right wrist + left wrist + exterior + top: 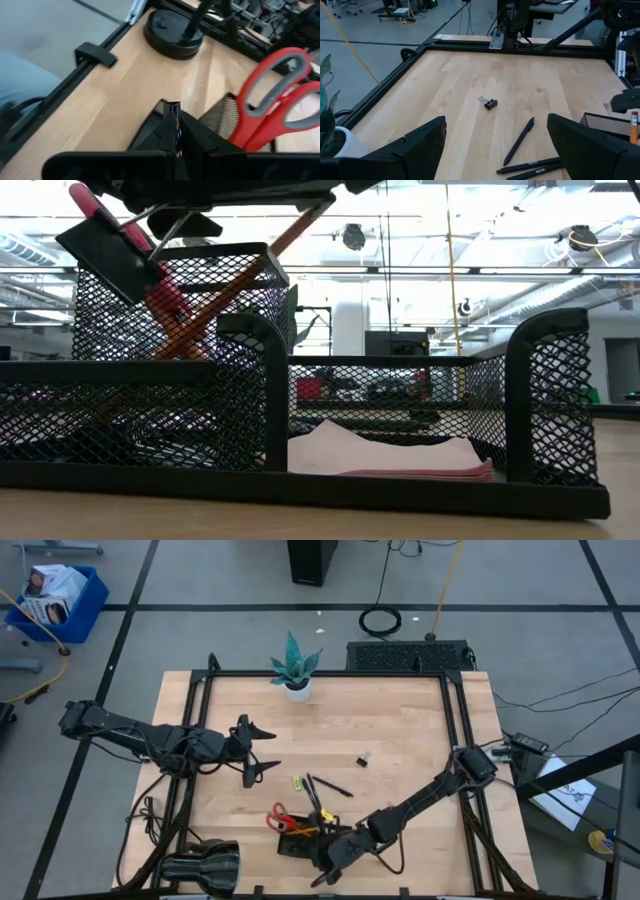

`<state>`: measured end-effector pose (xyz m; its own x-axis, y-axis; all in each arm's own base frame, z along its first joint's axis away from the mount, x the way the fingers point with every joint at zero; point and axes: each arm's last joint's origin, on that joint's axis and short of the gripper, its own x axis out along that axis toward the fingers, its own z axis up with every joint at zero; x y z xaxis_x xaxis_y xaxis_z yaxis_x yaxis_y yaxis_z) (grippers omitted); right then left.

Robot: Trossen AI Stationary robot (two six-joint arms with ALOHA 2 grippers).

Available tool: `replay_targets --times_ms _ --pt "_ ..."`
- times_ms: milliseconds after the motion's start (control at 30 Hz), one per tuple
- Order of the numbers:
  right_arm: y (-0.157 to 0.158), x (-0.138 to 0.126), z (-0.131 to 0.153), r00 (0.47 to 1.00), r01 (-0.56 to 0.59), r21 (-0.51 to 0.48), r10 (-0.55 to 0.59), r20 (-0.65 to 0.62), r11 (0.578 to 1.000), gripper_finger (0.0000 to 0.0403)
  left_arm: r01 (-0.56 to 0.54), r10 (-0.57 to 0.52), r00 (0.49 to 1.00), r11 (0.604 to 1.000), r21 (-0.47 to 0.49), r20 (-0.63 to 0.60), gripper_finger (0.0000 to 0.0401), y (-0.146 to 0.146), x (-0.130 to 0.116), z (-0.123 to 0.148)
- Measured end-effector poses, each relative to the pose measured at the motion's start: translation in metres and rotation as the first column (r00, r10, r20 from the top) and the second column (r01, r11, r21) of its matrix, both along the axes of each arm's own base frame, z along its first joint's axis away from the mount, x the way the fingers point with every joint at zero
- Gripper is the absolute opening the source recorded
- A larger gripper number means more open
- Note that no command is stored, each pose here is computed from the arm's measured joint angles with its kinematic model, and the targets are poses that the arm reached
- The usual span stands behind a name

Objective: Pick and place office supplies into organizer
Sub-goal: Put the black binder clip into the black desk organizer, then put the black pen into the black desk organizer

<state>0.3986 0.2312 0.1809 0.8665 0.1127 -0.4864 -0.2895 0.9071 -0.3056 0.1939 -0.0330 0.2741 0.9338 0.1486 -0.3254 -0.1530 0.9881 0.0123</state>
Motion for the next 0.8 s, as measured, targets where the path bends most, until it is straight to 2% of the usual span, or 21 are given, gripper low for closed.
replay_targets --times_ms 100,400,500,633,700,800 --pt "0.0 -0.001 -0.002 1.0 0.01 0.004 -0.01 -0.02 1.0 0.0024 -0.001 0.001 1.0 1.0 -0.001 0.0 0.0349 0.0 0.0 0.0" --pt "-0.002 0.001 0.0 0.999 0.051 -0.004 -0.051 0.009 0.999 0.0106 -0.001 0.001 1.0 1.0 -0.003 0.001 0.0349 0.0 0.0 0.0" --pt "0.005 0.001 0.009 0.996 -0.014 -0.026 0.016 0.091 1.0 0.0123 0.007 -0.007 1.0 1.0 -0.004 0.0 0.0349 0.0 0.0 0.0" --pt "0.018 -0.007 0.034 0.971 -0.068 -0.087 0.087 0.225 0.994 0.0136 0.003 -0.002 1.0 0.999 -0.033 0.004 0.0349 0.0 0.0 0.0" --pt "0.021 -0.014 0.046 0.964 -0.034 -0.121 0.065 0.258 0.992 0.0137 -0.006 0.007 1.0 0.998 -0.06 0.008 0.0349 0.0 0.0 0.0" --pt "0.019 -0.022 0.058 0.961 0.078 -0.189 -0.024 0.274 0.979 0.0134 -0.02 0.021 1.0 0.995 -0.098 0.006 0.0349 -0.001 0.001 -0.001"
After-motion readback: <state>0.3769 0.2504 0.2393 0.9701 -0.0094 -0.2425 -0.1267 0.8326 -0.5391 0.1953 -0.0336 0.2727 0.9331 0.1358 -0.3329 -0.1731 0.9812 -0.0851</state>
